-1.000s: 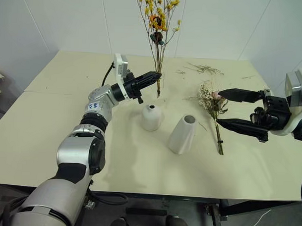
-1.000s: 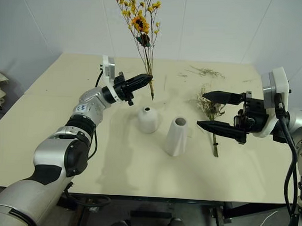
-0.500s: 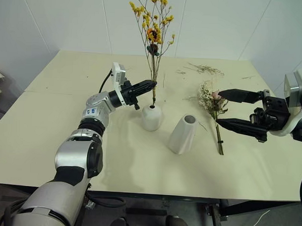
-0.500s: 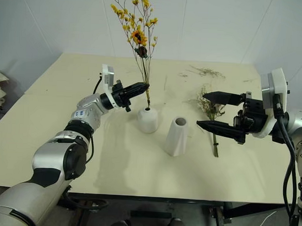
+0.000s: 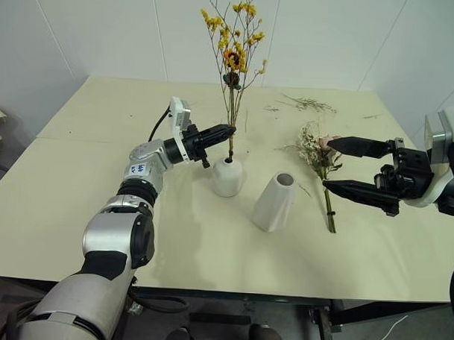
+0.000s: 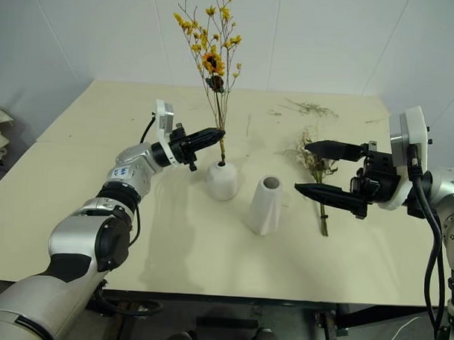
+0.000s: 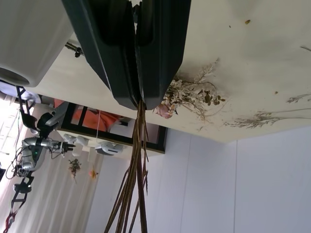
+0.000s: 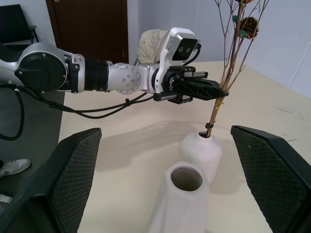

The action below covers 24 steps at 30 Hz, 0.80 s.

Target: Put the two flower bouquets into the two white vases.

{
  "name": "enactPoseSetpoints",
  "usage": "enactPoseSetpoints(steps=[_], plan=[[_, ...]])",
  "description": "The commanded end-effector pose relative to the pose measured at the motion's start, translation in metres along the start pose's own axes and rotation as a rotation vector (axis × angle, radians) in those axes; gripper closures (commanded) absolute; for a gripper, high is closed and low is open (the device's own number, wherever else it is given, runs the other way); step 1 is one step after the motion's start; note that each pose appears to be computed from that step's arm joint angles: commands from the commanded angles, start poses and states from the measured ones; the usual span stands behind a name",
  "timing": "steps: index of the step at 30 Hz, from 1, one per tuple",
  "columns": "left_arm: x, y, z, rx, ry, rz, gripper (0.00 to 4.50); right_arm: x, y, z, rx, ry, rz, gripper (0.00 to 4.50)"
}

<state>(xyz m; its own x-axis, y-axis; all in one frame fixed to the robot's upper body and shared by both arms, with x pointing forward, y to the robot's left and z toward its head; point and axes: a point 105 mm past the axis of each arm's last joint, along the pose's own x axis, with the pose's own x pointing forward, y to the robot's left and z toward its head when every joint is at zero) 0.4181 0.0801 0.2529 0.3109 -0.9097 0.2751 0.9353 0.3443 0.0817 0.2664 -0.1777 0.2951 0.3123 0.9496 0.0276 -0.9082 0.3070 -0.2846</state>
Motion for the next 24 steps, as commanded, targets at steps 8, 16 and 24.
enactPoseSetpoints(steps=[8,16,24], plan=[[-0.005,0.002,0.001,0.038,0.031,0.006,4.46,0.0,0.003,0.009,-0.048,-0.014,0.001,0.0],[-0.007,0.002,-0.006,0.037,0.055,0.013,4.46,0.0,0.002,0.008,-0.048,-0.016,0.001,0.0],[-0.006,0.001,-0.013,0.028,0.064,0.023,4.46,0.001,0.003,0.008,-0.047,-0.015,-0.001,0.0]])
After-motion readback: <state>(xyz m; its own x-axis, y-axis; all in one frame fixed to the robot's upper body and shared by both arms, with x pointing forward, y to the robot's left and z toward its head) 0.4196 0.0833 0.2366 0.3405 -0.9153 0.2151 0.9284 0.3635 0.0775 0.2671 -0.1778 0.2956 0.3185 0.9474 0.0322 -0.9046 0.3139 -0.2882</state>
